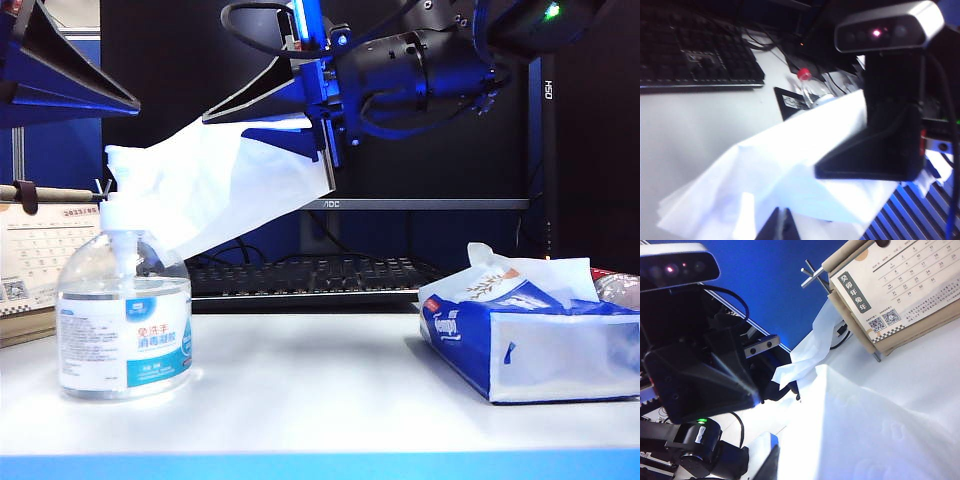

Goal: Pull out a tissue from the tissue dispenser, then press the switch of the alcohol sanitizer bottle to drop some sanitizer on the paper tissue, and finally place the treated tissue on the table.

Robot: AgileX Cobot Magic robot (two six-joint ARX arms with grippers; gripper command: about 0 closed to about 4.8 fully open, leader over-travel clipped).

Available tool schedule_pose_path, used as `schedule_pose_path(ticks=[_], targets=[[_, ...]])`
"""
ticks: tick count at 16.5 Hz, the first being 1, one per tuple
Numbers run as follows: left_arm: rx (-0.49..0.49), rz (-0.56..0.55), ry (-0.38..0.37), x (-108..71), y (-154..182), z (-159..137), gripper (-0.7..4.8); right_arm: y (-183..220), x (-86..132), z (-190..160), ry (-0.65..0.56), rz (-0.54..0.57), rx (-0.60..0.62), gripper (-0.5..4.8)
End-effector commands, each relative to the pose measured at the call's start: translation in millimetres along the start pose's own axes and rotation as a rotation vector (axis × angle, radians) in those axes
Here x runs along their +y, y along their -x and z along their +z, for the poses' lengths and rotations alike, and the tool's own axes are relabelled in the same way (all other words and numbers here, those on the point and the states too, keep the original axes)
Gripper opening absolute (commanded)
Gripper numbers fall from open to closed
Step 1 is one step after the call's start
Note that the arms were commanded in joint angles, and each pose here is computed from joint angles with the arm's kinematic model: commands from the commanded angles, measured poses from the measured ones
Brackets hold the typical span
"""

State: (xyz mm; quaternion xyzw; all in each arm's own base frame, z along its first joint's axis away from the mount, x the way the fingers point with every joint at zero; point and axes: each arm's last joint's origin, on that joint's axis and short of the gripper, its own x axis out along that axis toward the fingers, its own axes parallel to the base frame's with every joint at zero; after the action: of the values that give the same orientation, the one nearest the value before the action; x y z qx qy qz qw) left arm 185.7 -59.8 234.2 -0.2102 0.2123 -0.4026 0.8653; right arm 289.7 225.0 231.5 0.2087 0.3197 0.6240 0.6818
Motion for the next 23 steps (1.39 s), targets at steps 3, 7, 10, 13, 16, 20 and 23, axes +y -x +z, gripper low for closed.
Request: schedule_pose_path(ticks=[3, 7, 10, 13, 16, 20, 23], targets=[[0.018, -0.006, -0.003, 6.8, -7.8, -0.8, -0.06, 0.2, 2.6, 3.1, 0.020, 0.007, -0.013, -0.05], [0.020, -0.037, -0.011, 4.8, -13.3, -1.0, -0.06, 0.2, 2.6, 3.1, 0.020, 0.007, -0.013, -0.05], [0.023, -0.023, -0.017, 2.8, -14.9, 0.3, -0.06, 0.2, 2.6, 3.1, 0.020, 0.008, -0.013, -0.05], [0.030, -0.019, -0.012, 3.3, -15.0, -0.5, -0.06, 0.2, 2.6, 3.2, 0.020, 0.008, -0.013, -0.05], [0.040, 0.006, -0.019, 5.4, -15.7, -2.6, -0.06, 0.2, 2.7, 3.4, 0.022, 0.009, -0.014, -0.05], [0.072, 0.023, -0.020, 9.7, -18.5, -6.7, -0.06, 0.2, 3.6, 4.5, 0.029, 0.019, -0.020, -0.05], [0.101, 0.036, -0.012, 14.9, -22.5, -10.7, -0.06, 0.2, 3.8, 4.6, 0.030, 0.021, -0.020, -0.05]])
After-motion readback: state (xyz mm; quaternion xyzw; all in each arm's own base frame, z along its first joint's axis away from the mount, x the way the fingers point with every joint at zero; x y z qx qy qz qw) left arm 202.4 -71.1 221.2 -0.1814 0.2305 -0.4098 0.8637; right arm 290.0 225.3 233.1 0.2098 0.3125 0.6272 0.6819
